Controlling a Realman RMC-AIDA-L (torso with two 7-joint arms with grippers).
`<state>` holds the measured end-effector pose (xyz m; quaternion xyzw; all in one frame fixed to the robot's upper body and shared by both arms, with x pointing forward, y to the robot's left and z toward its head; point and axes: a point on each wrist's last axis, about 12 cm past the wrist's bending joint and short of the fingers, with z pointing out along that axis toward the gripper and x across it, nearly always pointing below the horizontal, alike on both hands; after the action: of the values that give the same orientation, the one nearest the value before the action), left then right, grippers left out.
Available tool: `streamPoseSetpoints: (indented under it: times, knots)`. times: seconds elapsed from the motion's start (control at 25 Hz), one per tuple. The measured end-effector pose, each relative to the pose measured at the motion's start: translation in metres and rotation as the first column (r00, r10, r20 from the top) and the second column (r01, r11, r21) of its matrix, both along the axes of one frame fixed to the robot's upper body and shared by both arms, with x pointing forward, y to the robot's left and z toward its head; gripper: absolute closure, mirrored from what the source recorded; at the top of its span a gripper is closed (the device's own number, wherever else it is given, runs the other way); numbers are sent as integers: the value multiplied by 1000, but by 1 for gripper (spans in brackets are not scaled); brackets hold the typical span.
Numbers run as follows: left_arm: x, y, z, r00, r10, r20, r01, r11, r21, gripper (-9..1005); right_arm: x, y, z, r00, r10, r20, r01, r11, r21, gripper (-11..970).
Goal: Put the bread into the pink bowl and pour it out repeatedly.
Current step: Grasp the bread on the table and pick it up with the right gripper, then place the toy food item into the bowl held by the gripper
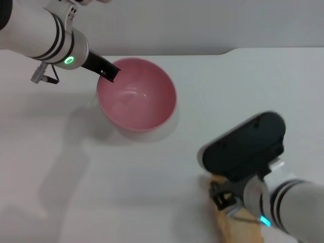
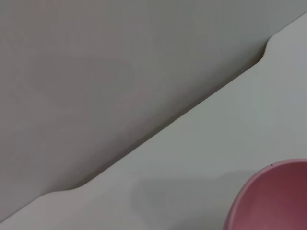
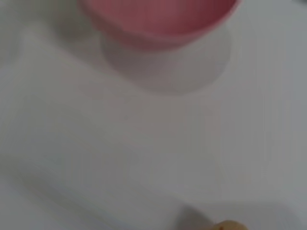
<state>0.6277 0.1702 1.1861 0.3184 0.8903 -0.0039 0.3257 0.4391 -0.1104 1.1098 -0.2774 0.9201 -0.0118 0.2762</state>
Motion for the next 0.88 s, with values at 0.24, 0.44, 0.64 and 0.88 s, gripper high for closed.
streamPoseSetpoints:
  times: [0.24, 0.44, 0.64, 0.88]
  knots:
    - [0, -2, -1, 1000, -5, 5, 5, 1000, -2, 954, 20, 1, 26, 995, 18, 101, -22, 999, 38, 609]
    - [0, -4, -1, 1000, -11, 7, 12, 1000, -8, 954, 32, 9, 41, 985, 42, 167, -51, 997, 52, 653]
    - [-1, -7, -1, 1000, -21, 13, 21, 1000, -6, 954, 44, 16, 68, 959, 70, 274, -92, 993, 69, 694]
    - [-2, -11, -3, 999, -33, 13, 33, 999, -5, 954, 61, 25, 102, 885, 103, 455, -146, 987, 62, 726]
